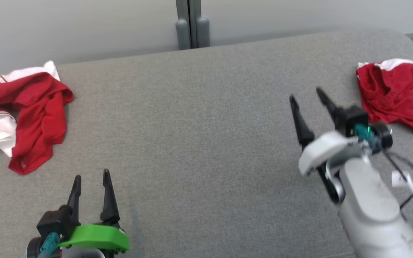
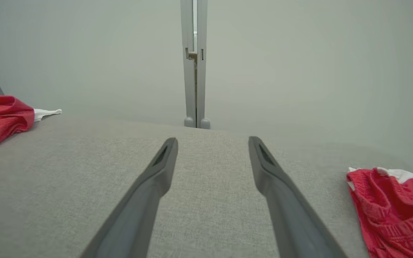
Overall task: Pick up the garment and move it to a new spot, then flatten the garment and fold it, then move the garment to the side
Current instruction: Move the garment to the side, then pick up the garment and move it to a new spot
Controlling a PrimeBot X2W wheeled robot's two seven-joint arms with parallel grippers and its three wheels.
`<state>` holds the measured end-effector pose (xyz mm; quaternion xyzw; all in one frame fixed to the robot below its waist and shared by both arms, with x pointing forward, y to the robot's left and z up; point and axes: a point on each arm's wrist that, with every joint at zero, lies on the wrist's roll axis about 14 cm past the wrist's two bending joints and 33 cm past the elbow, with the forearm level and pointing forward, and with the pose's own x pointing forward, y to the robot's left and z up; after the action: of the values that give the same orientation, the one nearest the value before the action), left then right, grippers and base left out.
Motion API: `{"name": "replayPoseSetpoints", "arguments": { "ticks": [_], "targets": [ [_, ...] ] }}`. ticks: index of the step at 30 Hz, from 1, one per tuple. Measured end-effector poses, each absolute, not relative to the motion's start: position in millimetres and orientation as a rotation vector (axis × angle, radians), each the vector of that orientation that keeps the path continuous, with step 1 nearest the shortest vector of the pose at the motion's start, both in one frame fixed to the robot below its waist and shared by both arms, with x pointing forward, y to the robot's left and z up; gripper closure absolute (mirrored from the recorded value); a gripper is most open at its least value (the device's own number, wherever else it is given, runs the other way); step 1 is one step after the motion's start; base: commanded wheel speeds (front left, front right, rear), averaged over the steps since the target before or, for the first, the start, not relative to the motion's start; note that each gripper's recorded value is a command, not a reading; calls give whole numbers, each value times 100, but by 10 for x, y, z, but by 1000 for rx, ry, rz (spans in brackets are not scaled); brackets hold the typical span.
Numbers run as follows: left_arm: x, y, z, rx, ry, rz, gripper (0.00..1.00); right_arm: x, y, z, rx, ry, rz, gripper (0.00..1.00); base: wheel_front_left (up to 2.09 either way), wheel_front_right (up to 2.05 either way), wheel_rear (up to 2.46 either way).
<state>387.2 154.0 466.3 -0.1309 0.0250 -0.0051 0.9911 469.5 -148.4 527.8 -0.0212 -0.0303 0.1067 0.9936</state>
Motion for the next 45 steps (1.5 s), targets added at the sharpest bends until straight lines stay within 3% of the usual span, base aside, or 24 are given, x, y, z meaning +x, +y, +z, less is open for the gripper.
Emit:
{"name": "replayPoseSetpoints", "arguments": {
  "ticks": [8,14,38,45],
  "targets": [
    [3622,1621,4730,-262,30,16,0,4101,-1360,5018,47,-41,200,0,0,0,0],
    [3559,1612,4751,-260,23,14,0,3895,-1358,4938,92,-27,193,0,0,0,0],
    [3500,1628,4725,-268,31,24,0,3898,-1324,4856,109,-2,197,0,0,0,0],
    [3339,1935,4731,-259,18,126,0,3970,-1017,4808,103,14,285,0,0,0,0]
  ]
}}
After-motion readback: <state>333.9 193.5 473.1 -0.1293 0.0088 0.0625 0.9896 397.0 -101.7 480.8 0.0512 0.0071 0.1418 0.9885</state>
